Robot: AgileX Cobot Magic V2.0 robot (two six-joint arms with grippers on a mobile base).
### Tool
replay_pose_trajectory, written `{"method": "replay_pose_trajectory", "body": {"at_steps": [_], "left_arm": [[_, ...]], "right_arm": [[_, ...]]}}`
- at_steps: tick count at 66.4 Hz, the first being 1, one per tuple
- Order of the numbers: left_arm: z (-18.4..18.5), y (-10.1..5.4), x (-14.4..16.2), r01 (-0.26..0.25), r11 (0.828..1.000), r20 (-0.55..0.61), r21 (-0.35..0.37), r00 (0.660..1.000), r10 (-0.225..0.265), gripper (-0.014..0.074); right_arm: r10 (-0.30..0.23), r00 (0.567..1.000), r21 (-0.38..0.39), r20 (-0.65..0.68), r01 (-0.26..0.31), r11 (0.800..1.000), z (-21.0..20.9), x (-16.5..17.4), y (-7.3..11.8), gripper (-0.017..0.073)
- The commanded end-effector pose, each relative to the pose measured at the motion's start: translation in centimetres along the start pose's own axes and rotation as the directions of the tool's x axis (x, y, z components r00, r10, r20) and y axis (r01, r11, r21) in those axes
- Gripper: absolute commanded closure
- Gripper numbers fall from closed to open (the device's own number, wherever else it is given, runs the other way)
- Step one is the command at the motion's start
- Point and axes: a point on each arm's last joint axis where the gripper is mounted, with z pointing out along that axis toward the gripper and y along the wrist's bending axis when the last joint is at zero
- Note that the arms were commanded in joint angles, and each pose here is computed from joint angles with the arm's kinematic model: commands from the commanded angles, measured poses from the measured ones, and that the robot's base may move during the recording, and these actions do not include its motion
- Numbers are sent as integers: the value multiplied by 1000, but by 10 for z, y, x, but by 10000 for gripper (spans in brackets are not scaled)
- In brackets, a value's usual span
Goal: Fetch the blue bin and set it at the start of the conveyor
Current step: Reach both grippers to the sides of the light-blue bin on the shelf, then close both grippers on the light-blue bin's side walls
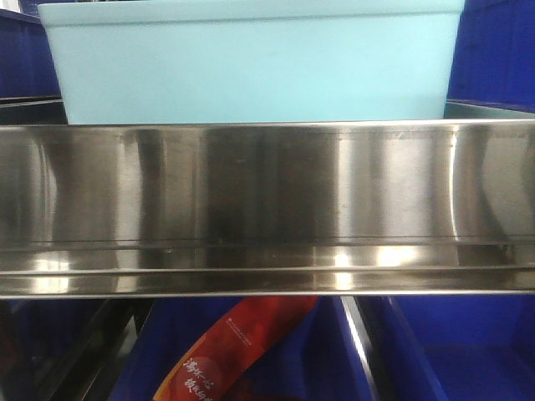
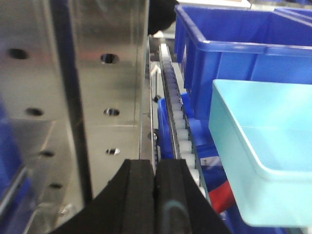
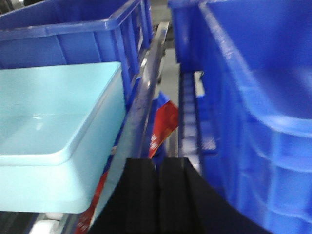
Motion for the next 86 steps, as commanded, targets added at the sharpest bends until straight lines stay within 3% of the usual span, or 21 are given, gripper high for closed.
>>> {"method": "replay_pose_trajectory", "body": {"at_steps": [1, 5, 7, 18, 22, 28, 35, 49, 57, 67, 86], "left_arm": [[13, -4, -7, 54, 998, 16, 37, 998, -55, 704], [23, -7, -11, 105, 992, -18, 68, 994, -104, 704], [28, -10, -13, 104, 991, -37, 84, 994, -101, 704], [61, -38, -25, -29, 982, -126, 189, 991, 53, 704], [77, -50, -30, -31, 979, -176, 200, 982, 67, 704], [99, -64, -36, -51, 982, -257, 183, 961, 98, 704], [128, -78, -48, -83, 991, -335, 108, 935, 115, 704], [179, -100, -64, -87, 996, -499, 29, 862, 90, 704], [199, -107, -73, -87, 996, -522, 13, 849, 81, 704], [212, -112, -77, -70, 998, -531, -8, 846, 55, 704], [218, -113, -73, -69, 997, -542, -18, 839, 48, 703]], "right_arm": [[33, 999, -12, -13, -33, 999, 10, -7, 1, 721], [39, 995, -21, -88, -41, 999, 20, -10, 2, 721], [36, 992, -29, -120, -40, 999, 24, -12, 4, 721], [-69, 975, -104, -211, 48, 993, 56, -35, 22, 709], [-75, 968, -107, -238, 50, 993, 71, -42, 28, 709], [-64, 954, -71, -293, 45, 996, 97, -48, 36, 709], [-38, 931, -14, -364, 36, 999, 123, -59, 48, 709], [20, 880, 32, -475, -6, 999, 167, -74, 65, 709], [38, 827, 70, -561, 2, 998, 193, -74, 68, 709], [35, 797, 76, -603, 14, 997, 214, -80, 76, 709], [-31, 772, 124, -635, 142, 982, 228, -77, 88, 711]]}}
